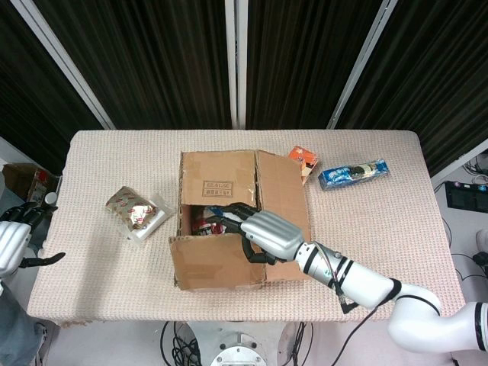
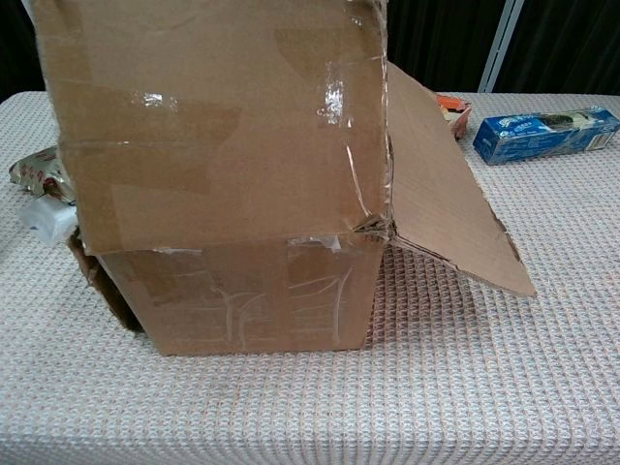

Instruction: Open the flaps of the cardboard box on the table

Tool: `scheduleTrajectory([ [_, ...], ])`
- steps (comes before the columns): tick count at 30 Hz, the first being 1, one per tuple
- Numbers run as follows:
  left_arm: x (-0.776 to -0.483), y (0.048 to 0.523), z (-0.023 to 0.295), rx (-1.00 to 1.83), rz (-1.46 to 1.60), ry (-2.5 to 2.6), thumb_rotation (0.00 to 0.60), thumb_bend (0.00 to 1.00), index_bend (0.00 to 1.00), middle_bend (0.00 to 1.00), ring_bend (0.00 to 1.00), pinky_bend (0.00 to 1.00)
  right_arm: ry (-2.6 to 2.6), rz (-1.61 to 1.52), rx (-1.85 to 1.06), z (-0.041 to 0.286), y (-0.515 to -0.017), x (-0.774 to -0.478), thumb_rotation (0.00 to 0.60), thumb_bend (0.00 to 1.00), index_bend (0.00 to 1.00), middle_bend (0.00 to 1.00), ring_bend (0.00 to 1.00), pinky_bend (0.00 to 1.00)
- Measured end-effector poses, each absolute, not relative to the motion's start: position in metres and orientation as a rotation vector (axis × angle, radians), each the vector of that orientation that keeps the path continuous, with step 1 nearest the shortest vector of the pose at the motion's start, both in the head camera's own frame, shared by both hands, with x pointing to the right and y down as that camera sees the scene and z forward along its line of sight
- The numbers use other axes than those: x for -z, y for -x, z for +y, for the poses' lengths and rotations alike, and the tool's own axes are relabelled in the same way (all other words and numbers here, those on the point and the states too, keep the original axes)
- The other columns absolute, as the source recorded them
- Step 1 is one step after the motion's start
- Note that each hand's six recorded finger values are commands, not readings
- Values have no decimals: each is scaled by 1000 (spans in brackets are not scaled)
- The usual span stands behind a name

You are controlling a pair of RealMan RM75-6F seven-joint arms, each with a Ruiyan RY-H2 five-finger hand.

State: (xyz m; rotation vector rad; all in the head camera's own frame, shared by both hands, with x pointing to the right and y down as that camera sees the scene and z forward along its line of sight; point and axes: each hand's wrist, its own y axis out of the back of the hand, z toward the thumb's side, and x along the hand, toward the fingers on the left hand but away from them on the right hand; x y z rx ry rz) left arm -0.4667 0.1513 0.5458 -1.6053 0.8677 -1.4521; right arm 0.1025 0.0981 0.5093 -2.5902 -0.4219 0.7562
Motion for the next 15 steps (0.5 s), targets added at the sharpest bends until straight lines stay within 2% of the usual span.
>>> scheduleTrajectory([
  [15, -544, 468, 153, 1455, 868, 1604, 458, 50, 194, 273, 164, 237, 2678, -288, -508, 139, -112, -463, 600, 1000, 77, 405, 16, 0],
])
